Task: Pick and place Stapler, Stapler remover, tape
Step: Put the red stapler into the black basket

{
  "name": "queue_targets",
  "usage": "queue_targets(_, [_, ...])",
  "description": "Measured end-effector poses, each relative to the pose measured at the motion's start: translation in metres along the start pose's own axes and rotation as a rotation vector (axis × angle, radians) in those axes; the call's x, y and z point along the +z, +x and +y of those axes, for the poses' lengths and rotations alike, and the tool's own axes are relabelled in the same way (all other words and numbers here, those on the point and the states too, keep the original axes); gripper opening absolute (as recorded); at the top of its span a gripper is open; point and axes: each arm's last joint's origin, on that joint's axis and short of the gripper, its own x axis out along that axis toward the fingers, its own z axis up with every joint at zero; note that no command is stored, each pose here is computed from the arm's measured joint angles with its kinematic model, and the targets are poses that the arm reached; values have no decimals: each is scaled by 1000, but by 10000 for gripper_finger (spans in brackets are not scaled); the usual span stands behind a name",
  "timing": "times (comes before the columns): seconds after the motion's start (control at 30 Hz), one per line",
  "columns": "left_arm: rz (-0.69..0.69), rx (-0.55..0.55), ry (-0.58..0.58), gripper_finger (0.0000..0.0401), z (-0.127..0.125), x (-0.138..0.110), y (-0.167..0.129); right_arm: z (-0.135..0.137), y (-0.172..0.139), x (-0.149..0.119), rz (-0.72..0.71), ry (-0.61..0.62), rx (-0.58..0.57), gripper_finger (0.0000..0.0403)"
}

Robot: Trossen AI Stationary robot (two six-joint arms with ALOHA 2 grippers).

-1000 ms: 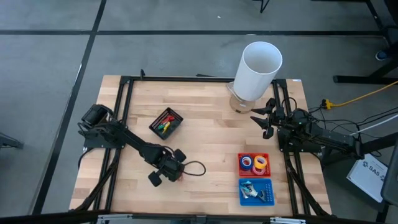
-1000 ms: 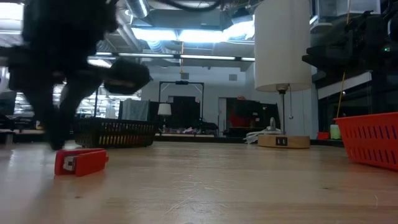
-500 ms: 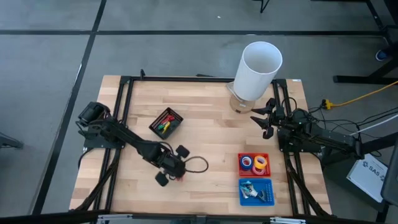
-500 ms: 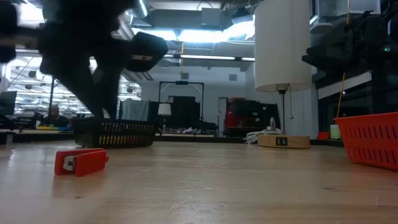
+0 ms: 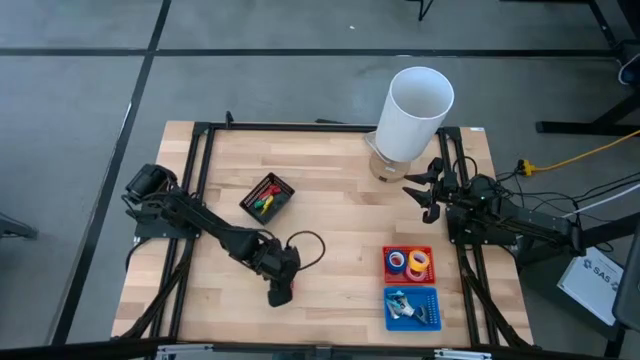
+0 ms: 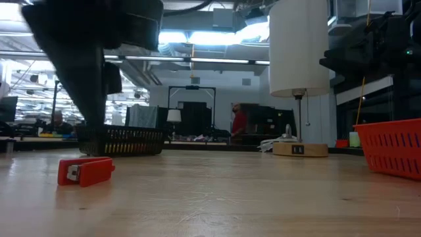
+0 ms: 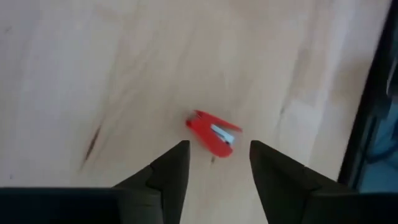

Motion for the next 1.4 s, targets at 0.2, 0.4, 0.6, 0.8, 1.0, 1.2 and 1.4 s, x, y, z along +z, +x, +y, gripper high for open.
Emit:
queue_targets(0.2, [5,-5,755,173,-9,-11,0,0,0,0,0,0,0,171])
queue_targets(0.4, [-3,23,1599,171,-13,-15,0,0,0,0,0,0,0,171])
queue_targets(0.6, [10,27,1936,173,-10,-13,2,0,0,0,0,0,0,171])
queue_targets(0.8, [73,4,2088,173,-5,-14,10,0,0,0,0,0,0,171])
queue_targets(1.0, [104,7,2155,173,1,-10,20,0,0,0,-1,0,0,171])
queue_targets(1.2, [83,9,2149,173,4,-4,22,0,0,0,0,0,0,171])
queue_targets(1.4, [40,-41,2166,173,1,-4,24,0,0,0,-1,0,0,171])
